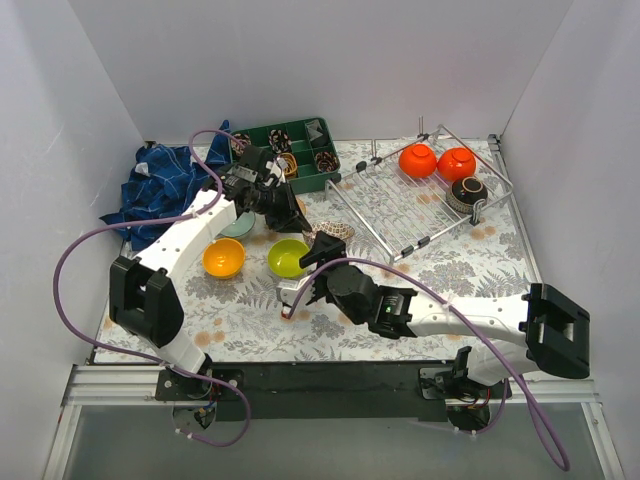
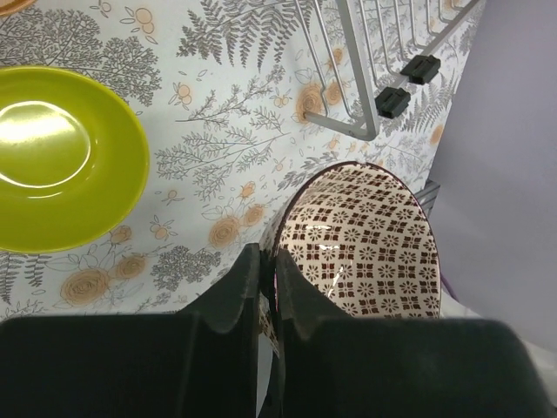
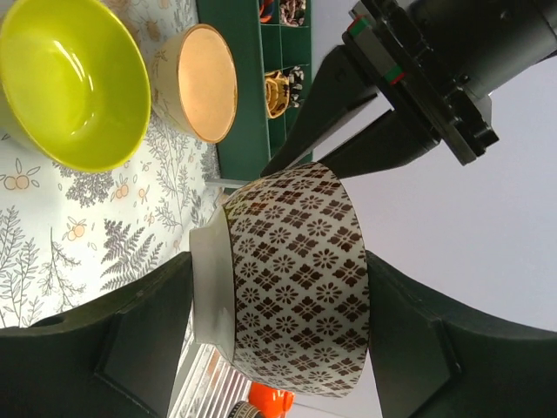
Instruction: Unload the bowls from the dish rack
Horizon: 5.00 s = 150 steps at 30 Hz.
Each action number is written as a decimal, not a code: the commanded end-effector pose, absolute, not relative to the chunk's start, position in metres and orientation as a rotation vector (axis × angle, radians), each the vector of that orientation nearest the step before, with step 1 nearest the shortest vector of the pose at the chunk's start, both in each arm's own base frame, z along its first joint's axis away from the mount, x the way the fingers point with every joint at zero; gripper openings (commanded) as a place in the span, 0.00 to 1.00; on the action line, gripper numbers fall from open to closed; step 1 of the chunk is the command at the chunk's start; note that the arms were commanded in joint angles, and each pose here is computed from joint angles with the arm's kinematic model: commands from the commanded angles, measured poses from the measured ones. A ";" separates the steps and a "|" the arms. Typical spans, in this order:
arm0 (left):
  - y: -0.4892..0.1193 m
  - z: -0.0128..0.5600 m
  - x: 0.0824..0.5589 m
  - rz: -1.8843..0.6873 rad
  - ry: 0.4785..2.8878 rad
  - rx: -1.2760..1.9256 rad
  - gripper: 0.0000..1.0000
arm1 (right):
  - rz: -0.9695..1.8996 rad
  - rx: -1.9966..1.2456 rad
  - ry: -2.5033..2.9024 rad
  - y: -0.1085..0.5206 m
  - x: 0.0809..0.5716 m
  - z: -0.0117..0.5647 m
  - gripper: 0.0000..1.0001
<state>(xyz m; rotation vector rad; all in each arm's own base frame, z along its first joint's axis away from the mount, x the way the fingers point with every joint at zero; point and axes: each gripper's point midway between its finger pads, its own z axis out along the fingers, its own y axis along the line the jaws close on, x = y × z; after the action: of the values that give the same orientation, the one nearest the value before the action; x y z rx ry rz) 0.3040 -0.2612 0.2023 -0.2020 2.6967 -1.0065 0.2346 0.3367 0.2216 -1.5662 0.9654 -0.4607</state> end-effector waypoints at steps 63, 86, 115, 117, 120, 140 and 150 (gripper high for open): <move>-0.057 0.235 0.402 -0.204 1.979 -0.560 0.00 | -0.150 -0.914 1.525 0.268 0.292 0.260 0.98; -0.008 0.129 0.423 0.013 1.986 -0.631 0.00 | -0.072 -0.579 1.814 0.178 0.321 0.231 0.97; -0.069 0.214 0.316 -0.408 2.252 -0.527 0.98 | -0.587 -0.631 1.870 0.056 0.517 0.219 0.98; -0.067 0.223 0.311 -0.424 2.207 -0.562 0.98 | -0.611 -0.664 1.802 0.057 0.535 0.225 0.98; -0.069 0.227 0.306 -0.460 2.170 -0.610 0.98 | -0.623 -0.746 1.777 0.062 0.561 0.214 0.99; -0.059 0.207 0.294 -0.365 2.190 -0.590 0.98 | -0.794 -1.082 1.714 0.067 0.607 0.127 0.99; -0.062 0.198 0.292 -0.354 2.218 -0.557 0.98 | -0.766 -1.146 1.708 0.077 0.605 0.102 0.98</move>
<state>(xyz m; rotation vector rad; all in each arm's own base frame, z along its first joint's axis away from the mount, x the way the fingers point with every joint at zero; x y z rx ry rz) 0.2928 -0.0635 0.2028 -0.5824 2.2119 -0.3770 0.5991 0.0676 0.1015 -1.1478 1.7494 -0.7928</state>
